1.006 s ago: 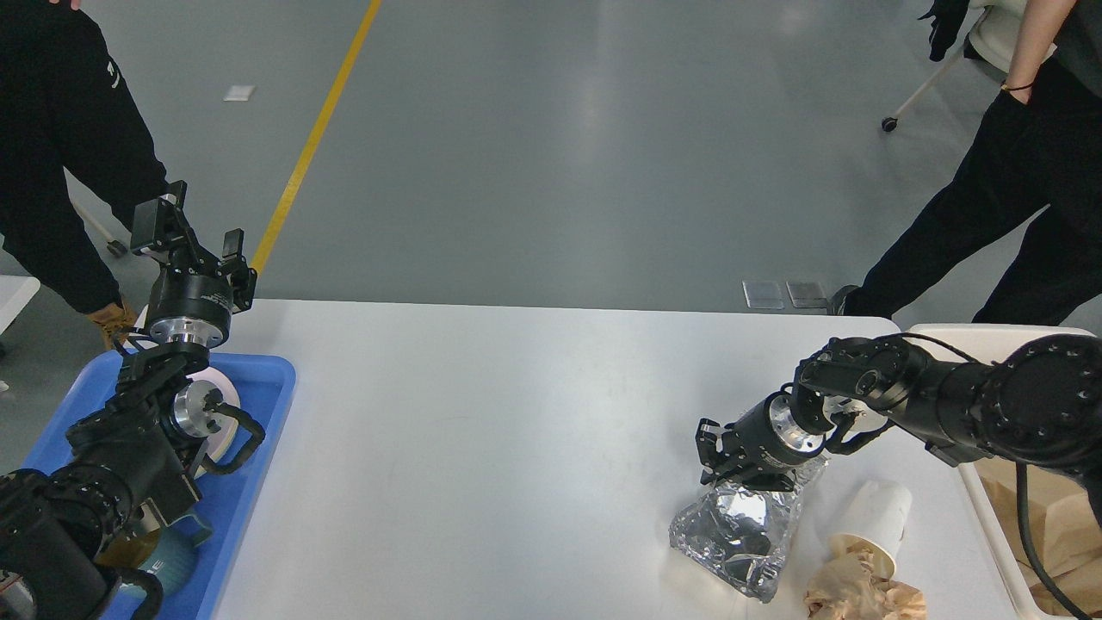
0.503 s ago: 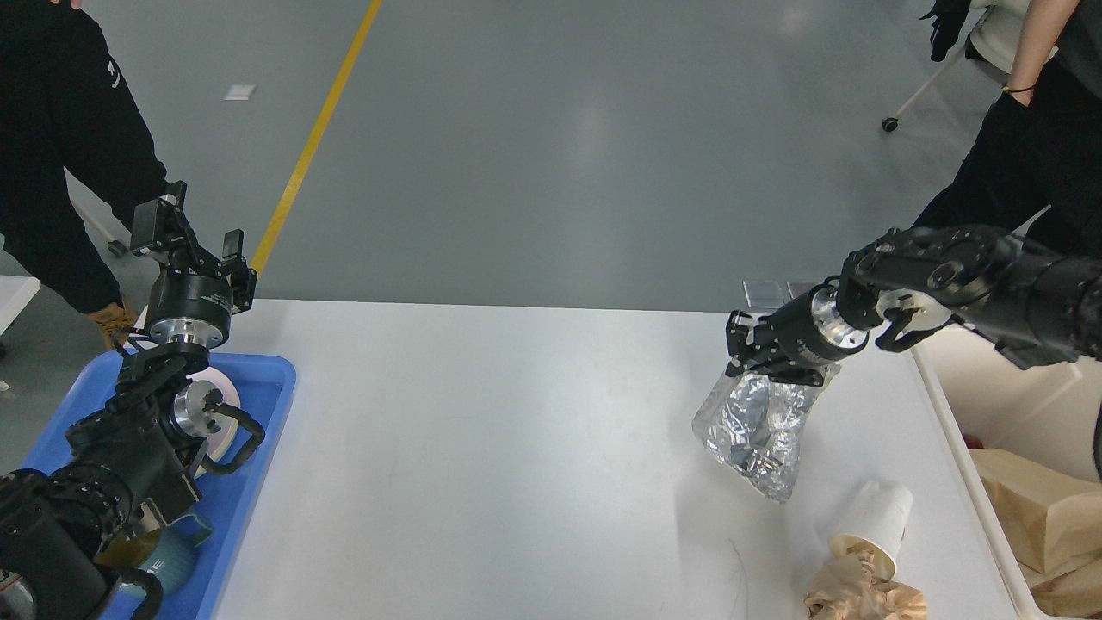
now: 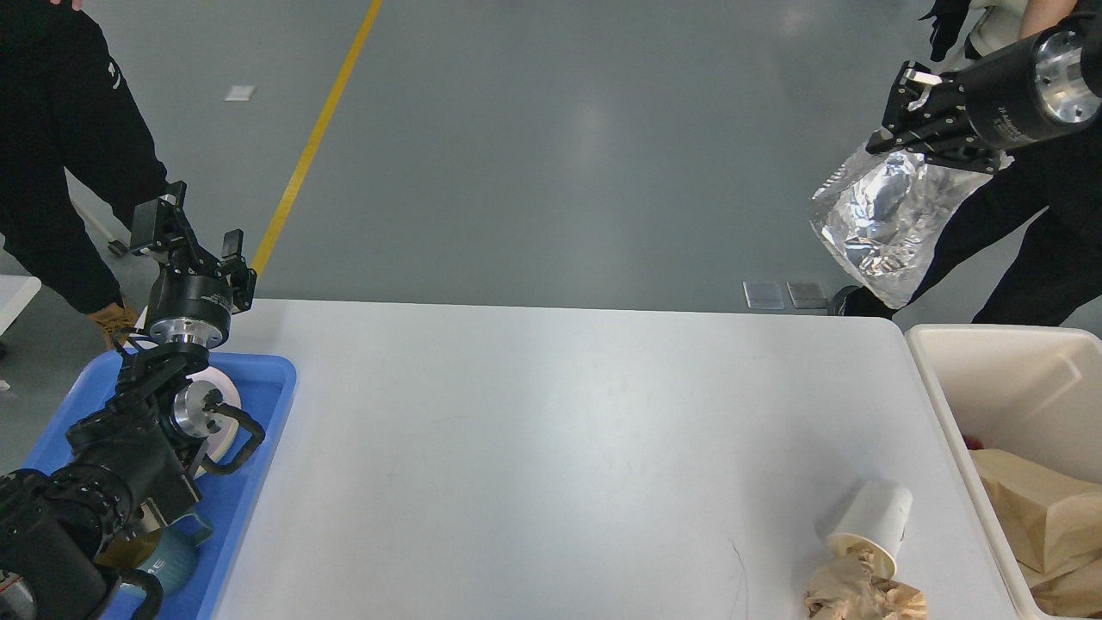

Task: Tidy desktop
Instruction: 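Lift the foil packet and drop it into the white bin, then bring the right gripper back over the white paper cup, then lower the right gripper and grasp the white paper cup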

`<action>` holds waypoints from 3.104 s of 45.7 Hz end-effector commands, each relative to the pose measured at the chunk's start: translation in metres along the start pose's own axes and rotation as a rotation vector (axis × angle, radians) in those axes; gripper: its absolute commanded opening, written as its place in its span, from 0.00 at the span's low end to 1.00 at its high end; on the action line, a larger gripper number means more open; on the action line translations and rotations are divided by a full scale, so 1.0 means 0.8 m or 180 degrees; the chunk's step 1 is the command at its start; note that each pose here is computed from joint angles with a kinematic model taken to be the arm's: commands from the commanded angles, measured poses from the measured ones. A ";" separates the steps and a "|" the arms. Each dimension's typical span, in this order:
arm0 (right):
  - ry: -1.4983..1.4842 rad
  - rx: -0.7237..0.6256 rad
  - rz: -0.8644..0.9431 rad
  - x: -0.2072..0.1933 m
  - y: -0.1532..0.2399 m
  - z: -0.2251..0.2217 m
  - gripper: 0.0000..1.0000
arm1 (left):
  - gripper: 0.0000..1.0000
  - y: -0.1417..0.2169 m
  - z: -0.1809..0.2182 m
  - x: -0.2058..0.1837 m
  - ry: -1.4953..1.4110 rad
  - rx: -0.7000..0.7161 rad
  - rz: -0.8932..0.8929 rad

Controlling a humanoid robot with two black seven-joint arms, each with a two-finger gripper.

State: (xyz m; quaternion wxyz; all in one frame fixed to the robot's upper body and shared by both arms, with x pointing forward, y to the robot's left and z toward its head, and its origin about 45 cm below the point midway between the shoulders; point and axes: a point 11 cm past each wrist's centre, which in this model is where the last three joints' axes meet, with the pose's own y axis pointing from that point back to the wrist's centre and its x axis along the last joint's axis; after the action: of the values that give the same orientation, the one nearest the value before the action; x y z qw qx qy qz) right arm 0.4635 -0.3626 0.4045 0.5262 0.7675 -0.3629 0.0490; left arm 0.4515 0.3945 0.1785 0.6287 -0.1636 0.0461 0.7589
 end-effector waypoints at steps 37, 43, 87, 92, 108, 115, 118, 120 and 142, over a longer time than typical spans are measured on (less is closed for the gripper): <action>-0.0641 -0.1820 0.1288 -0.073 -0.077 0.390 1.00 | 0.96 0.000 0.000 0.000 0.0001 -0.0001 0.0000; -0.0685 -0.1754 0.1127 -0.085 -0.088 0.382 1.00 | 0.96 0.000 0.000 0.000 0.0001 -0.0001 0.0000; -0.0140 -0.1076 -0.1059 -0.076 -0.005 0.140 1.00 | 0.96 0.000 0.000 0.000 0.0001 -0.0001 0.0000; -0.0268 -0.1170 -0.1243 -0.110 -0.035 0.175 1.00 | 0.96 0.000 0.000 0.000 0.0001 -0.0001 0.0000; -0.0634 -0.1412 -0.1299 -0.247 -0.131 0.285 1.00 | 0.96 0.000 0.000 0.000 0.0001 -0.0001 0.0000; -0.0653 -0.1351 -0.1367 -0.271 -0.155 0.283 1.00 | 0.96 0.000 0.000 0.000 0.0001 -0.0001 0.0000; -0.0652 -0.1340 -0.1391 -0.280 -0.164 0.283 1.00 | 0.96 0.000 0.000 0.000 0.0001 -0.0001 0.0000; -0.0650 -0.1331 -0.1393 -0.283 -0.168 0.283 1.00 | 0.96 0.000 0.000 0.000 0.0001 -0.0001 0.0000; -0.0555 -0.1440 -0.0989 -0.302 -0.200 0.302 0.86 | 0.96 0.000 0.000 0.000 0.0001 -0.0001 0.0000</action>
State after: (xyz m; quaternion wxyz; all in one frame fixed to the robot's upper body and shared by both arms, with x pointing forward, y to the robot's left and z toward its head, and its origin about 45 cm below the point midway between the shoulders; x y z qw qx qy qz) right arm 0.3076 -0.4120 0.0659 0.6483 0.6866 -0.2648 -0.1952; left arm 0.4515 0.3946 0.1785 0.6286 -0.1638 0.0461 0.7589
